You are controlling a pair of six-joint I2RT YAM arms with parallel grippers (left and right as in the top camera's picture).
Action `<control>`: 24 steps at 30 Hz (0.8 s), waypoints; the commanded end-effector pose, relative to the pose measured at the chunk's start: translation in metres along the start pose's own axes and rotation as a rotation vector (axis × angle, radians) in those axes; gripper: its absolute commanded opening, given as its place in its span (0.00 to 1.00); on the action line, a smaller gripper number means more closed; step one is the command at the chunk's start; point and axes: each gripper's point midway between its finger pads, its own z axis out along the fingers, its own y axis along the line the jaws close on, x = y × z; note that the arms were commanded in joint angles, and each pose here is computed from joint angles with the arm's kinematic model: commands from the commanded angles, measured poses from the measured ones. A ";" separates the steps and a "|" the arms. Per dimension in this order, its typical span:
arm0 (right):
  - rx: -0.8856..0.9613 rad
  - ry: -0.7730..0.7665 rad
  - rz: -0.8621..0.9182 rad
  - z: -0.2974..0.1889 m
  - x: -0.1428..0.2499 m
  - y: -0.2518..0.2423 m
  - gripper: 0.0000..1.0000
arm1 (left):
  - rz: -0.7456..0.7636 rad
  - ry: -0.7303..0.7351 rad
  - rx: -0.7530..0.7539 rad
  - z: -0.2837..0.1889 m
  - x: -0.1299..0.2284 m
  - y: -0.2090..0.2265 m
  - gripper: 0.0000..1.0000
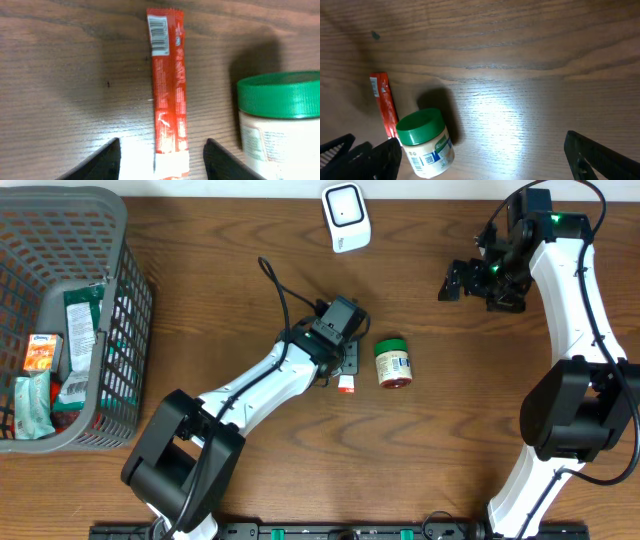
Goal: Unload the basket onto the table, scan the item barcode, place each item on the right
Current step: 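Carry the red snack stick with the left gripper to the table, then place the red stick beside the jar and open the left gripper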
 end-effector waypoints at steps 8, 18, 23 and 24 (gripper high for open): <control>-0.005 -0.018 -0.002 -0.005 -0.004 0.000 0.99 | 0.077 -0.001 -0.022 -0.023 -0.020 -0.002 0.10; -0.005 -0.018 -0.002 -0.005 -0.004 0.000 0.99 | -0.084 -0.124 -0.176 -0.187 -0.139 0.098 0.57; -0.005 -0.018 -0.002 -0.005 -0.004 0.000 0.99 | -0.321 -0.283 -0.246 -0.270 -0.167 0.185 0.60; -0.006 -0.018 -0.002 -0.005 -0.004 0.001 0.99 | -0.358 -0.308 -0.263 -0.282 -0.167 0.201 0.61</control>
